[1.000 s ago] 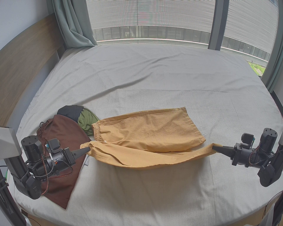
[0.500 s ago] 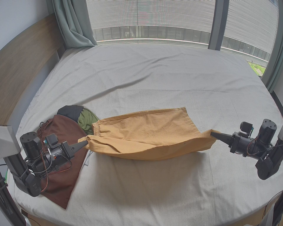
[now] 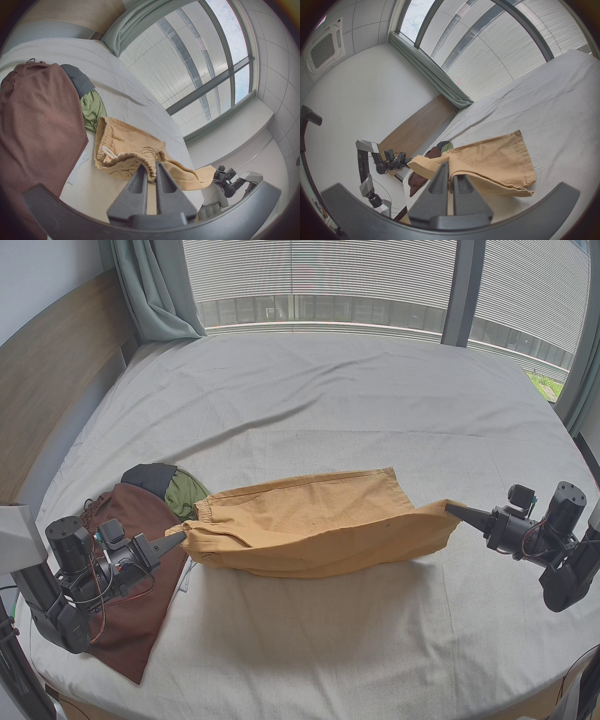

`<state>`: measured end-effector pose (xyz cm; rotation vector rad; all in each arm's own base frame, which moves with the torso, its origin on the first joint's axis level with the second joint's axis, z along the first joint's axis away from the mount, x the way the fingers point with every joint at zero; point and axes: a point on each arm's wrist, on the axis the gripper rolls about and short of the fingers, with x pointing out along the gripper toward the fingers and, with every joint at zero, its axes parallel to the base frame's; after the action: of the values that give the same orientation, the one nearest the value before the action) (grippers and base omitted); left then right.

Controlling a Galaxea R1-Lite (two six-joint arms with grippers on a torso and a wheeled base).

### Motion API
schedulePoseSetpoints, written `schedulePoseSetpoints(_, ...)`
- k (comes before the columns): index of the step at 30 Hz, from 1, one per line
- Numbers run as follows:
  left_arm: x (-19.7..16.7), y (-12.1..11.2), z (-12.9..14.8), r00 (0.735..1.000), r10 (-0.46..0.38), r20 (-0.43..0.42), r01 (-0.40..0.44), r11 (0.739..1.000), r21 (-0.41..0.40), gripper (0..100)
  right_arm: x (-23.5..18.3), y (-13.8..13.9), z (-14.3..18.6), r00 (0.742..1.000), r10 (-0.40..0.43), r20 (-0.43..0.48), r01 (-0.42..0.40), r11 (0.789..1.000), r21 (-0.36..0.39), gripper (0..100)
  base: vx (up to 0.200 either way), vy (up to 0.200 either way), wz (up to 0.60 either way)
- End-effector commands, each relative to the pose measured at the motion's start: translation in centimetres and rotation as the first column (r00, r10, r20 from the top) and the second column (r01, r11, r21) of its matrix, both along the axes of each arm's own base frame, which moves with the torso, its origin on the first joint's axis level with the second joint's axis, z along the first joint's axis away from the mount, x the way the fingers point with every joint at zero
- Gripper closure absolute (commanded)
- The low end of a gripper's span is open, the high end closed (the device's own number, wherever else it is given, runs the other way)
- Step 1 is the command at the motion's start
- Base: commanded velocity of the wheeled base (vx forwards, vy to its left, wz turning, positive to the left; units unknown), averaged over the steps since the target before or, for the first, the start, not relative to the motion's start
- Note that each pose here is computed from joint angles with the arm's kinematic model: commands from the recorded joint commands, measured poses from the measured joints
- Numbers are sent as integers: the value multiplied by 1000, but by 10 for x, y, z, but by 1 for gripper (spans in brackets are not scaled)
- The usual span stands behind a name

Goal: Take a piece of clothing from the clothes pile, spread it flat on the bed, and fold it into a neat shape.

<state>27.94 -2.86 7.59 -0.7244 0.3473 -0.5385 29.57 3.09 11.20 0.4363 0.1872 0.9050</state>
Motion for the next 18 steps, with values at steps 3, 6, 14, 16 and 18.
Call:
schedulePoseSetpoints(3,11,-1,5,999,44,9,-44,998,-43,100,21,-1,1,1000,-6,7,6,1000,29,100,0,0,0)
schedulePoseSetpoints(6,12,-2,6,999,53,7,-53,997,-53,100,31,-3,-3,1000,-12,3,12,999,32,100,0,0,0)
schedulePoseSetpoints(14,18,-6,3,997,81,7,-80,995,-52,100,52,-5,-8,1000,-23,18,23,999,41,100,0,0,0)
schedulePoseSetpoints(16,19,-6,1,996,91,4,-91,995,-49,100,56,-5,-6,999,-22,24,21,998,51,100,0,0,0)
schedulePoseSetpoints(18,21,-6,2,995,97,7,-97,994,-50,100,60,-3,-1,999,-17,39,15,998,58,100,0,0,0)
